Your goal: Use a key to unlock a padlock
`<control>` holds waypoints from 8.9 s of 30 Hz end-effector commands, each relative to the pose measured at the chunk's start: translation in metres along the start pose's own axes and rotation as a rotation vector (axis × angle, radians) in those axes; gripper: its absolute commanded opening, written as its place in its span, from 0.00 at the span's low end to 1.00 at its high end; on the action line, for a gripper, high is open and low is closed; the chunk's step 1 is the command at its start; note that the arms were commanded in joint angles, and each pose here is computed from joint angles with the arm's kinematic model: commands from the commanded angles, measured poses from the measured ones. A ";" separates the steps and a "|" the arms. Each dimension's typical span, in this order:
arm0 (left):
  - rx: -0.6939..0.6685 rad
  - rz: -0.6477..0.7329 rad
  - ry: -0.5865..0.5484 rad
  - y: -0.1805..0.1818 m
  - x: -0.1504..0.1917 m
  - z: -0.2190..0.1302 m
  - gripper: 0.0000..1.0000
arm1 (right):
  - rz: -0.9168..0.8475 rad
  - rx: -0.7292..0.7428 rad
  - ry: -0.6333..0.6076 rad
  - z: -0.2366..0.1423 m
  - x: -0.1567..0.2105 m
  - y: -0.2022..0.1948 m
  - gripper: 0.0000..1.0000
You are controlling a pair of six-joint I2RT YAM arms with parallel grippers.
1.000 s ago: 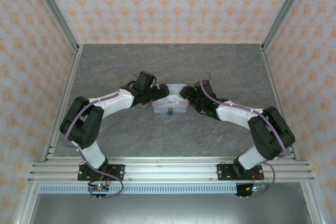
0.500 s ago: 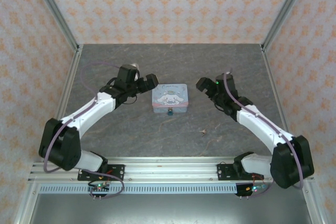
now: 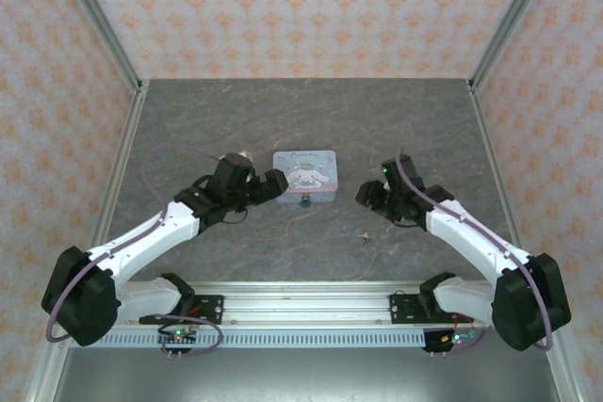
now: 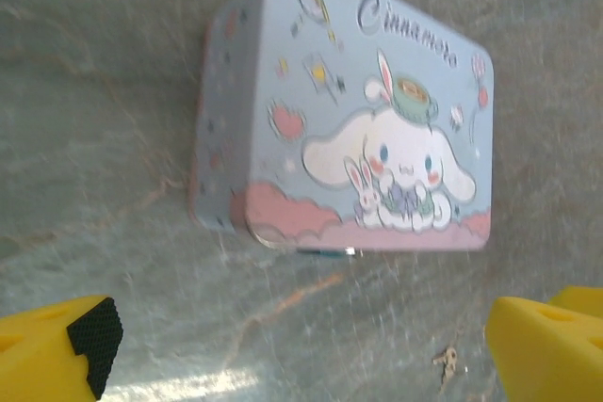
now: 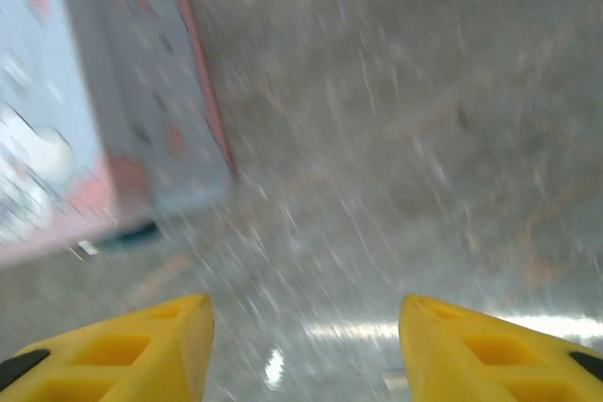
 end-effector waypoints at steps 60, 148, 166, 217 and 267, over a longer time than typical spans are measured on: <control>0.019 -0.065 0.025 -0.002 0.008 0.028 1.00 | -0.392 0.323 0.392 0.048 0.064 -0.008 0.44; 0.227 -0.186 0.238 -0.034 0.080 0.062 0.55 | 0.039 -0.302 0.040 0.038 0.020 0.075 0.00; 0.277 -0.303 0.235 -0.040 0.085 0.078 0.43 | 0.119 -0.392 0.014 0.034 0.019 0.073 0.00; 0.246 -0.203 0.201 -0.043 0.084 0.077 0.00 | 0.174 -0.332 -0.053 0.013 0.010 0.036 0.81; 0.588 0.187 0.350 -0.132 -0.024 0.023 0.00 | -0.078 -0.885 -0.421 -0.023 -0.086 0.103 0.28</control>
Point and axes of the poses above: each hand's point on the last joint's axis, 136 mm out from that joint toward the fingers, its own z axis out along the fingers, its own y axis along the line the jaws close on, x = y × z, the point moved 7 cm from there along -z, back along the fingers, and after that the axes turned 15 degrees about -z, right-handed, at the moved point
